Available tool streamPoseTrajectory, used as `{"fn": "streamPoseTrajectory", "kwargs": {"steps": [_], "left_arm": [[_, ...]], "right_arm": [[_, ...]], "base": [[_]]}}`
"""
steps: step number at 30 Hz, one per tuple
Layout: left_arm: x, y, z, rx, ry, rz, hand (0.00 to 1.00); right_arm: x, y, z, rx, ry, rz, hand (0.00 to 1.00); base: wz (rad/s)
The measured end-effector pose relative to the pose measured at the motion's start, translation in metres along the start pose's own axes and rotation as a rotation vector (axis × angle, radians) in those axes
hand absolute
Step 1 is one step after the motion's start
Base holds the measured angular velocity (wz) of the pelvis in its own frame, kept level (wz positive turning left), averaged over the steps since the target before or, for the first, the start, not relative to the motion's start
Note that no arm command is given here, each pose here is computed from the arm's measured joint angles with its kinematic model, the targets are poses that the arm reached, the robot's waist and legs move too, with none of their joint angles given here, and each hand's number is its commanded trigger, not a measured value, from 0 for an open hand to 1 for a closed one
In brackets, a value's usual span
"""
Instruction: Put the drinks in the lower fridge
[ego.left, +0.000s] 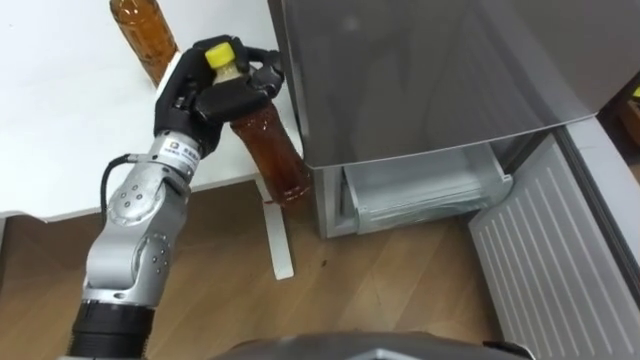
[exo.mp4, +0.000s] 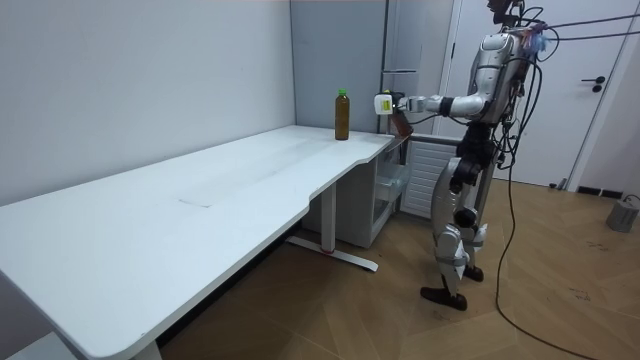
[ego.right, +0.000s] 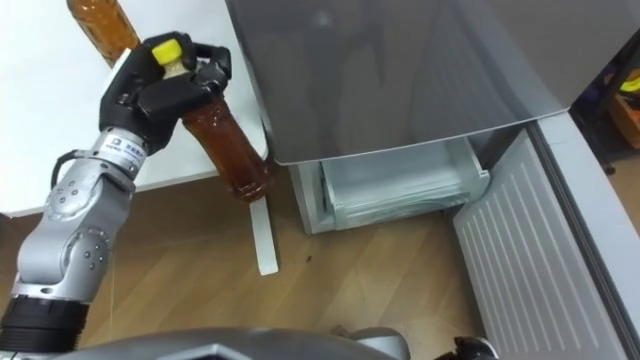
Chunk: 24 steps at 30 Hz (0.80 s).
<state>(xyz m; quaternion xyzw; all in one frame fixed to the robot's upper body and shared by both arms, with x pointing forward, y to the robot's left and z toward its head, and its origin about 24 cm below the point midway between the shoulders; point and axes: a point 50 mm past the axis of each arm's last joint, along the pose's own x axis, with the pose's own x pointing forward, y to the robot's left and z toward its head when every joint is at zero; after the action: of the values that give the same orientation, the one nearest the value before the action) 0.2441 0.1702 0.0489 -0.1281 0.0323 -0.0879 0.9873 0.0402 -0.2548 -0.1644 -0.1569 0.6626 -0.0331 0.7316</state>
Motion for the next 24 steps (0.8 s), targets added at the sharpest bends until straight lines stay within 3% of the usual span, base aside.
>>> {"fn": "streamPoseTrajectory", "kwargs": {"steps": [9, 18, 24], "left_arm": [[0.0, -0.012, 0.01, -0.034, -0.046, -0.053, 1.0], [0.0, -0.032, 0.015, -0.024, -0.071, -0.171, 1.0], [0.0, -0.037, 0.014, -0.024, -0.07, -0.203, 1.0]], "right_arm": [[0.0, 0.0, 0.007, 0.121, -0.027, 0.007, 0.0], [-0.002, 0.001, 0.034, 0.072, -0.158, -0.002, 0.0], [-0.009, 0.014, 0.069, 0.066, -0.32, 0.077, 0.0]], "base": [[0.0], [0.0], [0.07]]}}
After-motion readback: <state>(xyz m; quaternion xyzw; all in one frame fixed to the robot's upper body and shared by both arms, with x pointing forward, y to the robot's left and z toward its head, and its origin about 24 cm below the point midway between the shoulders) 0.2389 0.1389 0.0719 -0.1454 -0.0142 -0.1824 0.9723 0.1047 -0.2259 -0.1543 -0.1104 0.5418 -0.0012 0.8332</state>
